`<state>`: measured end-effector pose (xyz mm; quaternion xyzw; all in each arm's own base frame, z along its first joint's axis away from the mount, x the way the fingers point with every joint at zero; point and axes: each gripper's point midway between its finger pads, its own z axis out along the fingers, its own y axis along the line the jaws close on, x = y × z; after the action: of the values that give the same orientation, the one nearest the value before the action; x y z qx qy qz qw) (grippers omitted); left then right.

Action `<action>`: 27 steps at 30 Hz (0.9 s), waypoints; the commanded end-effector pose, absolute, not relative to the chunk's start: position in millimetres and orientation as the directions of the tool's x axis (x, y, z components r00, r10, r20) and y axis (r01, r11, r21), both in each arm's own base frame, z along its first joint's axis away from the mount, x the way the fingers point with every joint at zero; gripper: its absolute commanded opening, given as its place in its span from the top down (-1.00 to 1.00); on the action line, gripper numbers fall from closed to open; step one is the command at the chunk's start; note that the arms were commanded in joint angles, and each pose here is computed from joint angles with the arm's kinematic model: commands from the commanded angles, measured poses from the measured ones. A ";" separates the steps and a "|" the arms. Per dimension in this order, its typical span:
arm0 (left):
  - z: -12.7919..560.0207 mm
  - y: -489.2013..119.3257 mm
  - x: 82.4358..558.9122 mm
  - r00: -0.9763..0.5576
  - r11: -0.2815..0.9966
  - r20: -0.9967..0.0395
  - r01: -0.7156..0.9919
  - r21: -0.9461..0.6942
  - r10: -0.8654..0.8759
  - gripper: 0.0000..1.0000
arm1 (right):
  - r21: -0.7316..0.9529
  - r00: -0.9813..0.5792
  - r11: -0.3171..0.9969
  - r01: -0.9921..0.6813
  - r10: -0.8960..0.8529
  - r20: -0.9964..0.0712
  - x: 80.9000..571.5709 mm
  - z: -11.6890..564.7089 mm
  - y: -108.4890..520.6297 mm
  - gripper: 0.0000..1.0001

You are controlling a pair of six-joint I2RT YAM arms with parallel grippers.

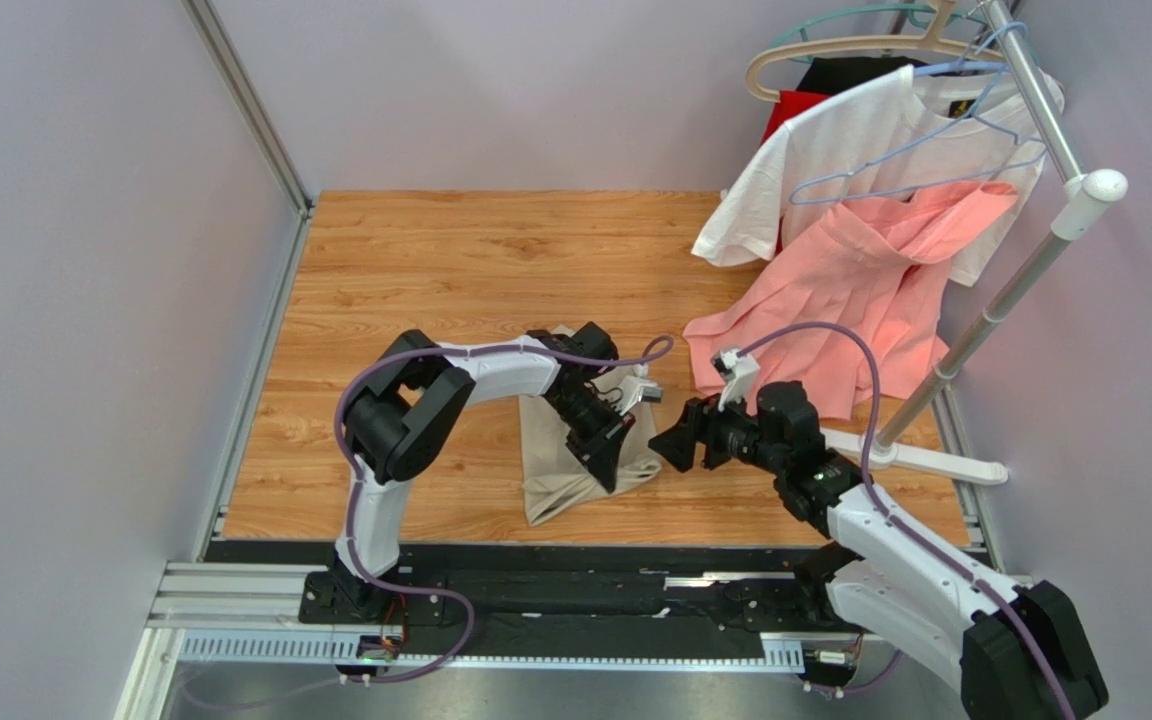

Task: Fold the napkin, place the utensils inside, and roll it up
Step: Roll the napkin with the utensil

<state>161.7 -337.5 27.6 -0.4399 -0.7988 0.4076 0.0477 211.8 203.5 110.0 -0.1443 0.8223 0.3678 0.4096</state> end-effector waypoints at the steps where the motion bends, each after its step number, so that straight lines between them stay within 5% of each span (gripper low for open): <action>1: 26.8 -327.8 153.9 -0.609 0.291 -0.225 0.630 -0.720 0.760 1.00 | 0.405 -0.573 0.677 -0.615 -0.031 -0.819 212.7 106.2 218.3 -0.41; 27: 28.6 -322.1 159.1 -0.623 0.276 -0.209 0.589 -0.759 0.754 1.00 | 0.061 -0.326 0.621 -0.781 -0.324 -0.888 197.9 81.2 259.0 -0.38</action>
<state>157.0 -323.9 28.3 -0.4150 -0.7959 0.4304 0.0953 177.4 249.9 59.2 -0.3583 0.7998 0.2636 0.4030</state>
